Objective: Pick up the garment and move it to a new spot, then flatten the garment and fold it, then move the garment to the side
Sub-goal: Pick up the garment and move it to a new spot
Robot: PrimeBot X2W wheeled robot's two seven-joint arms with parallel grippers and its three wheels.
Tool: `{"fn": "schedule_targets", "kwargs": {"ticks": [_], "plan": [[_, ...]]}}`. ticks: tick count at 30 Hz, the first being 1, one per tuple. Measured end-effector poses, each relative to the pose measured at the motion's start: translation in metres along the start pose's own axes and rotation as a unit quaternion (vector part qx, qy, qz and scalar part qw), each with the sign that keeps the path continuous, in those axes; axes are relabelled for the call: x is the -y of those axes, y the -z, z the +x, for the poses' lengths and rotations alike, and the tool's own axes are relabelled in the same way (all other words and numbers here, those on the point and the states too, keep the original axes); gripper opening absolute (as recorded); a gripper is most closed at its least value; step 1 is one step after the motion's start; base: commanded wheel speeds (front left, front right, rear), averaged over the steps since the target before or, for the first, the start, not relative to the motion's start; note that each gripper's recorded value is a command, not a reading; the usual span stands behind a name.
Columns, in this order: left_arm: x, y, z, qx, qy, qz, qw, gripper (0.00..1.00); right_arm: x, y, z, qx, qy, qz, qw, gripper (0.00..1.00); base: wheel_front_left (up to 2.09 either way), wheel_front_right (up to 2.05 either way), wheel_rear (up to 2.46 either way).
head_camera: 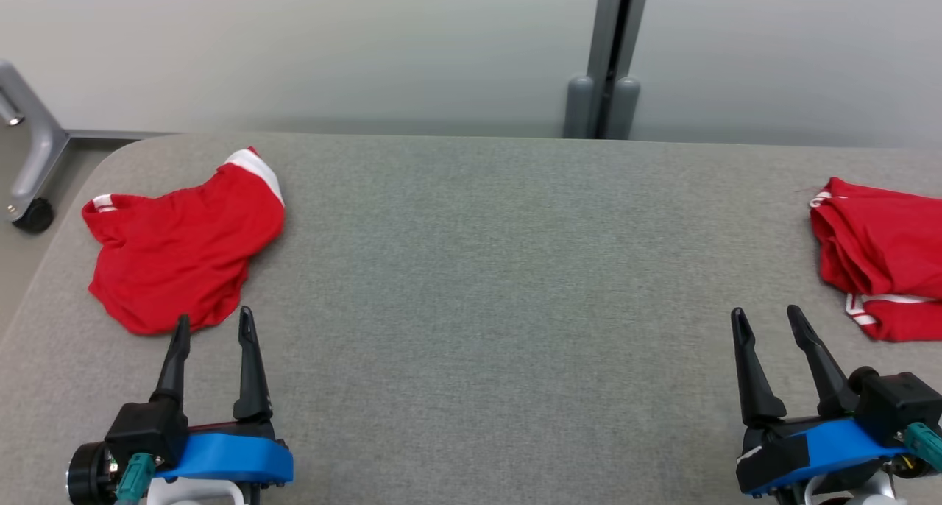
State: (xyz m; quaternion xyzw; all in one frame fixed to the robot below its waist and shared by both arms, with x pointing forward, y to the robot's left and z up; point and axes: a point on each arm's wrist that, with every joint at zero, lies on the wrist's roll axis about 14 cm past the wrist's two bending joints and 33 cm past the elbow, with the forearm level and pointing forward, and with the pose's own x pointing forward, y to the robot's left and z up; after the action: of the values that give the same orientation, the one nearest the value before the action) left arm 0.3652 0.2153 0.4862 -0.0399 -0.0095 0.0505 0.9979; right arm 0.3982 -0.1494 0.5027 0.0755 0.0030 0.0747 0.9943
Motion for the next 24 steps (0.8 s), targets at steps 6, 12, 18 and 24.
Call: {"fn": "schedule_targets", "kwargs": {"ticks": [6, 12, 18, 24], "plan": [[-0.027, -0.006, -0.006, 0.006, -0.039, 0.008, 0.999, 1.00, -0.026, 0.004, 0.019, -0.007, -0.039, -0.003, 0.999, 1.00, 0.00, 0.00, 0.00], [-0.065, -0.014, -0.025, 0.014, -0.099, 0.015, 0.995, 1.00, -0.058, 0.013, 0.037, -0.019, -0.086, -0.003, 0.996, 1.00, 0.00, 0.00, 0.00], [-0.102, -0.020, -0.051, 0.019, -0.159, 0.022, 0.987, 1.00, -0.091, 0.020, 0.052, -0.027, -0.132, -0.004, 0.991, 1.00, 0.00, 0.00, 0.00], [-0.127, -0.023, -0.075, 0.017, -0.204, 0.030, 0.978, 1.00, -0.120, 0.030, 0.061, -0.038, -0.169, 0.000, 0.985, 1.00, 0.00, 0.00, 0.00]]}}
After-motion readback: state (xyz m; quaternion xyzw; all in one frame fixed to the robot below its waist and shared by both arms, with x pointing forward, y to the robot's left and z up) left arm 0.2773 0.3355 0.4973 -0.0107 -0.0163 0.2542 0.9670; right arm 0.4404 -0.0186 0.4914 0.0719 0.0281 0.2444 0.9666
